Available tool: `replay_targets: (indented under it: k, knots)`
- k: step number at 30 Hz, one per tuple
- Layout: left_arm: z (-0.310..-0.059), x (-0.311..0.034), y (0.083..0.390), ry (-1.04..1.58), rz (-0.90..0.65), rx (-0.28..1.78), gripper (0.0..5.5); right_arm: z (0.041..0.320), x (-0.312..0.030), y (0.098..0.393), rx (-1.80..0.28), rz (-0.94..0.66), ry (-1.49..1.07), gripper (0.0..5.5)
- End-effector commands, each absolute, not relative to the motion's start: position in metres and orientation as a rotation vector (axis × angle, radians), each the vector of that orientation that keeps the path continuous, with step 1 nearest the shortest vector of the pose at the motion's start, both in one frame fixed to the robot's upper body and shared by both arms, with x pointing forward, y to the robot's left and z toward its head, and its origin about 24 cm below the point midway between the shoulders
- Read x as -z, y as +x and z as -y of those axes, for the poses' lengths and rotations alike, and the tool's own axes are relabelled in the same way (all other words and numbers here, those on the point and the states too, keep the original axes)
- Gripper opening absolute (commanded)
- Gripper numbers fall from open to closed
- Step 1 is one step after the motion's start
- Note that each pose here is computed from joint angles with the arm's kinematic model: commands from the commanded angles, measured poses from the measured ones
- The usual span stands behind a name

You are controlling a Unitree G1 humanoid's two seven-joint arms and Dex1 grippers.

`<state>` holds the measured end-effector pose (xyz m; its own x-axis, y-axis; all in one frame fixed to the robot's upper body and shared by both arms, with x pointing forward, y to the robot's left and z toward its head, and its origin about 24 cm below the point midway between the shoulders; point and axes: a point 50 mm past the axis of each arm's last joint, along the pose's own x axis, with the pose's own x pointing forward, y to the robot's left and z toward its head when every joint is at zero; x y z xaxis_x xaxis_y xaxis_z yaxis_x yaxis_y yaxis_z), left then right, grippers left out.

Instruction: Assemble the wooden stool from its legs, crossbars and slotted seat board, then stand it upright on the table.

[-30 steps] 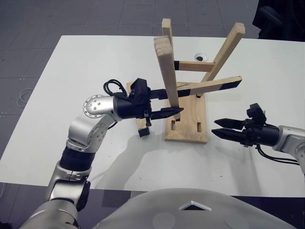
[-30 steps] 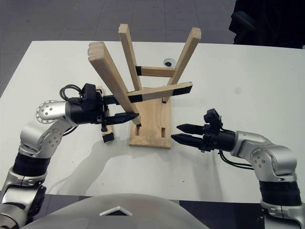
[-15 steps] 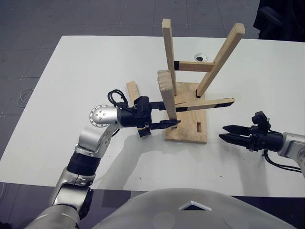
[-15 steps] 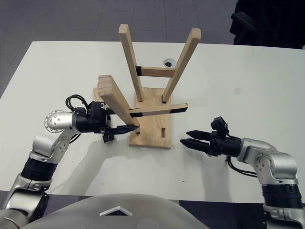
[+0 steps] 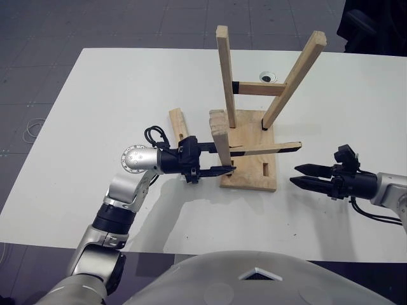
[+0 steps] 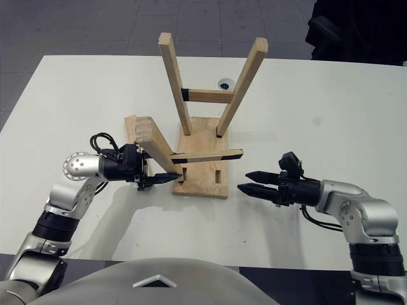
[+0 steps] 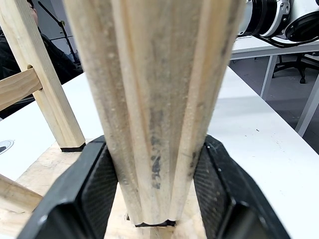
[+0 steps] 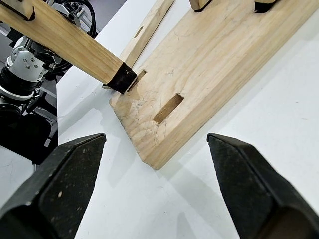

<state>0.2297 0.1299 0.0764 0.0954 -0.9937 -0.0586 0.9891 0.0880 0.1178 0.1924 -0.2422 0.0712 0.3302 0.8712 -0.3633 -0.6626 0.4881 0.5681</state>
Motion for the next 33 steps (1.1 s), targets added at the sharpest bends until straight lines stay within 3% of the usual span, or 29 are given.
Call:
replay_targets:
  k: [1,8,33]
  knots:
    - [-0.13,-0.076,0.234,0.15,0.033,1.478,2.06,0.241,-0.075,0.194,-1.043,-0.696,0.333,3.74]
    - [-0.131,-0.086,0.245,0.135,0.06,1.47,2.06,0.24,-0.072,0.191,-1.045,-0.71,0.333,3.74]
    - [-0.126,-0.062,0.233,0.145,0.014,1.513,2.06,0.241,-0.077,0.194,-1.063,-0.722,0.321,3.74]
